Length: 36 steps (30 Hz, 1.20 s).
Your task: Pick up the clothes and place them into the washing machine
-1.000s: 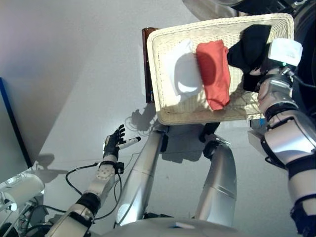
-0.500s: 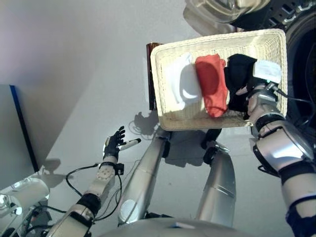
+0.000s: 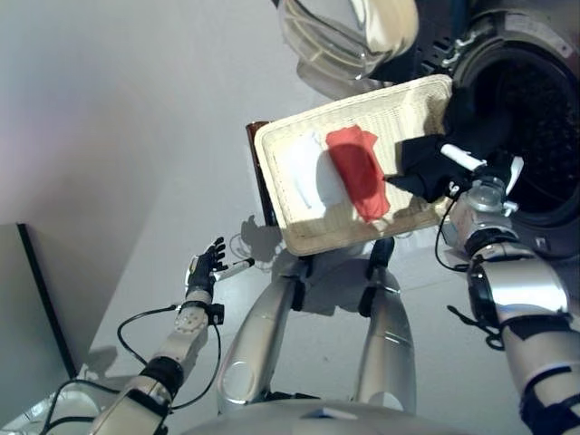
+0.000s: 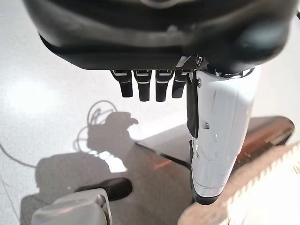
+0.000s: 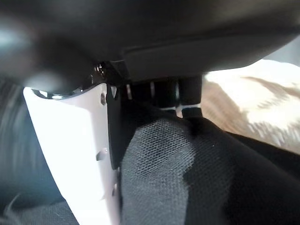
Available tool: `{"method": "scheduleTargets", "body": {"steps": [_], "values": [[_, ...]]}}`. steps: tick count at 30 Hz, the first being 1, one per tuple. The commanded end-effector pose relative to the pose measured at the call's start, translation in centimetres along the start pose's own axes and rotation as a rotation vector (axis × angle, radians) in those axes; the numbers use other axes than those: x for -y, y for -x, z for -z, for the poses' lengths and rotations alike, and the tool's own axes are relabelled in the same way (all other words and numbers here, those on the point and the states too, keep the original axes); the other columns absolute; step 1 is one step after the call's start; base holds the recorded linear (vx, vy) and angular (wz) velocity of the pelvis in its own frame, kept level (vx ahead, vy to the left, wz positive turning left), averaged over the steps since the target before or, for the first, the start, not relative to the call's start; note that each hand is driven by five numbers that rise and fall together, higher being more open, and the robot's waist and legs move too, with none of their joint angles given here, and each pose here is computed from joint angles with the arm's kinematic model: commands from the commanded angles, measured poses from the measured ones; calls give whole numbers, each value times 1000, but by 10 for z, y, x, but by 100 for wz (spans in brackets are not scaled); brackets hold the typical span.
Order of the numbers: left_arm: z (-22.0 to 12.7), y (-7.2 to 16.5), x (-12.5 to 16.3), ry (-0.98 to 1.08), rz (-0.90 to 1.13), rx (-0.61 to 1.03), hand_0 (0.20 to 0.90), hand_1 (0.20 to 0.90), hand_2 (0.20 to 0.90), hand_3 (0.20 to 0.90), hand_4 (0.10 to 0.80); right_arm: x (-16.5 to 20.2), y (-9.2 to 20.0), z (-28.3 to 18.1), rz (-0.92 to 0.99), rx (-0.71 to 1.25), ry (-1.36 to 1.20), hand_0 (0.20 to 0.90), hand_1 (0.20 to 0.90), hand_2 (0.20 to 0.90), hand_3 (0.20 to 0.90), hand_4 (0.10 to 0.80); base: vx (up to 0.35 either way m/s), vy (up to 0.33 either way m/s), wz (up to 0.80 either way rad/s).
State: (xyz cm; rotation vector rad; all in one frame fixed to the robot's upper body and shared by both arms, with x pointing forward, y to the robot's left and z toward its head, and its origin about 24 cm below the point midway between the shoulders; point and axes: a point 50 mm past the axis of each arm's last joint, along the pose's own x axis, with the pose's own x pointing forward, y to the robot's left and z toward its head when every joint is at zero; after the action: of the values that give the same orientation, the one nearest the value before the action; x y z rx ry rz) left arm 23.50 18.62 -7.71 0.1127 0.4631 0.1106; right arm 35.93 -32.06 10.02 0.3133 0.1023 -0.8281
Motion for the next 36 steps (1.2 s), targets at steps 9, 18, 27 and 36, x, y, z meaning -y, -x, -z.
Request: {"method": "scheduleTargets", "body": {"steps": [9,18,27,36], "values": [[21,12,-13,74,-83,-30,900,900,900,900,800,4,5,-67,52,252,-913,200,200,200,200,300,-5,30,-16],[29,19,-8,66,-43,-51,900,900,900,900,800,7,16,-173,6,501,-1002,200,200,200,200,300,-5,61,-4],[34,23,-12,71,-52,-55,900,900,900,900,800,10,67,-279,-84,879,-897,200,200,200,200,300,9,13,-10],[39,26,-22,55,-85,-72,900,900,900,900,800,26,89,-319,-60,1029,-865,900,900,900,900,800,6,-5,-4]]}}
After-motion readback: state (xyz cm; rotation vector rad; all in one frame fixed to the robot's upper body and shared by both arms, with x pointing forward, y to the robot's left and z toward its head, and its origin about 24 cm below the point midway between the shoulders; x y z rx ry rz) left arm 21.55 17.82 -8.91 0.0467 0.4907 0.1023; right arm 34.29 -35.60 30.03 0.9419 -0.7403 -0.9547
